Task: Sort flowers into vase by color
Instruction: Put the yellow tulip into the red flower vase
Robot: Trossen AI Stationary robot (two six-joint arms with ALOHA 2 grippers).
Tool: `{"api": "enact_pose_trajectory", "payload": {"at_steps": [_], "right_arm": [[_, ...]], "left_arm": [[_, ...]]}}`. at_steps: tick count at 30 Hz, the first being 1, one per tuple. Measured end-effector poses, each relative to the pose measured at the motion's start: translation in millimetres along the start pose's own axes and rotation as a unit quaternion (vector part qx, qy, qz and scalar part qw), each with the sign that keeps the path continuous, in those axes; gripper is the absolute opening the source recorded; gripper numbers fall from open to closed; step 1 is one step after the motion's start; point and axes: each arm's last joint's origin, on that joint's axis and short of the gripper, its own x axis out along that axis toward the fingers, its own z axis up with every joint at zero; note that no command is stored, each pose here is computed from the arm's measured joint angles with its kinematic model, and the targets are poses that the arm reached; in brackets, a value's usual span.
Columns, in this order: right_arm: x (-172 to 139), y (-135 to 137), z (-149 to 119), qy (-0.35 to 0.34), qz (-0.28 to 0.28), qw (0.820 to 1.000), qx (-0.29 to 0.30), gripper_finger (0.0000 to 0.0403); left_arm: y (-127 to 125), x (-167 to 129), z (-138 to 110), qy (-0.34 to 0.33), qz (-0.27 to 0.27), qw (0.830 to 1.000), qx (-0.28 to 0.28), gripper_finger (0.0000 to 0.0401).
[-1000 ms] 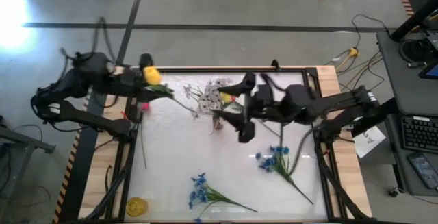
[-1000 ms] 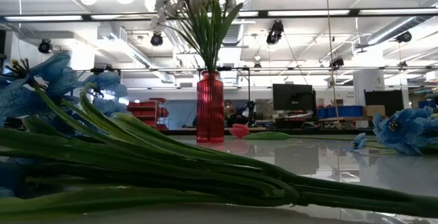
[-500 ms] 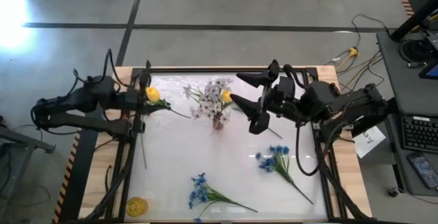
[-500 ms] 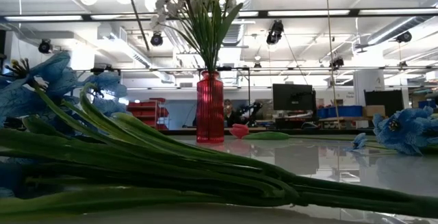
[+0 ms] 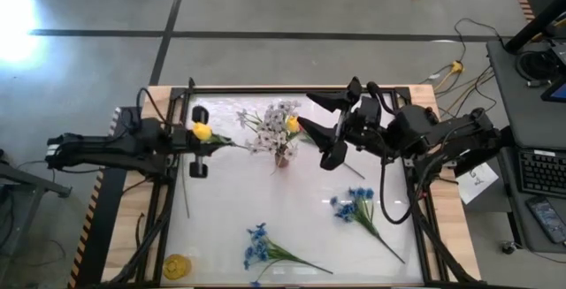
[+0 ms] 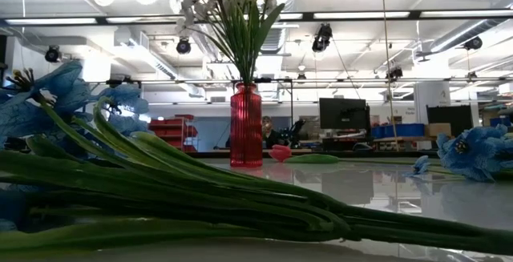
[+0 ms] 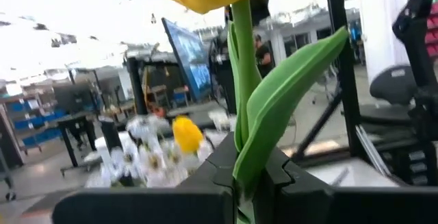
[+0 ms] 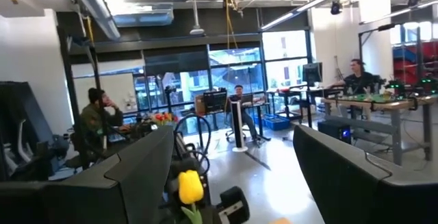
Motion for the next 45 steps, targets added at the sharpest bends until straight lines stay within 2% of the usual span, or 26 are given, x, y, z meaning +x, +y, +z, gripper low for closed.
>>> {"api": "enact_pose_trajectory", "payload": {"at_steps": [4, 11, 15, 19, 24, 29, 45], "right_arm": [[0.1, -0.4, -0.3, 0.001, -0.008, 1.0, -0.005, 0.0295], [0.2, -0.5, -0.4, 0.001, -0.009, 1.0, -0.014, 0.0294], [0.1, -0.5, -0.3, 0.002, -0.009, 1.0, -0.014, 0.0294], [-0.1, -0.4, -4.0, 0.019, -0.008, 0.999, -0.027, 0.0292], [-4.3, -4.7, -13.5, 0.078, -0.044, 0.995, -0.031, 0.0298], [-6.1, -7.7, -13.4, 0.086, -0.067, 0.994, -0.016, 0.0302], [-12.8, -13.4, -15.9, 0.121, -0.098, 0.988, -0.025, 0.0304]], "left_arm": [[0.5, 10.3, -0.4, 0.002, 0.002, 1.0, 0.002, 0.0], [6.1, 35.4, -1.2, 0.066, 0.001, 0.998, 0.003, 0.0], [11.4, 47.0, 3.0, 0.073, 0.009, 0.997, 0.004, 0.0], [12.5, 53.0, 2.9, 0.088, 0.007, 0.996, 0.002, 0.0], [14.3, 57.9, 7.1, 0.082, 0.01, 0.997, -0.002, 0.0], [13.9, 63.1, 0.3, 0.096, 0.01, 0.995, -0.026, 0.0], [18.7, 80.4, -6.0, 0.122, 0.037, 0.991, -0.027, 0.0]]}}
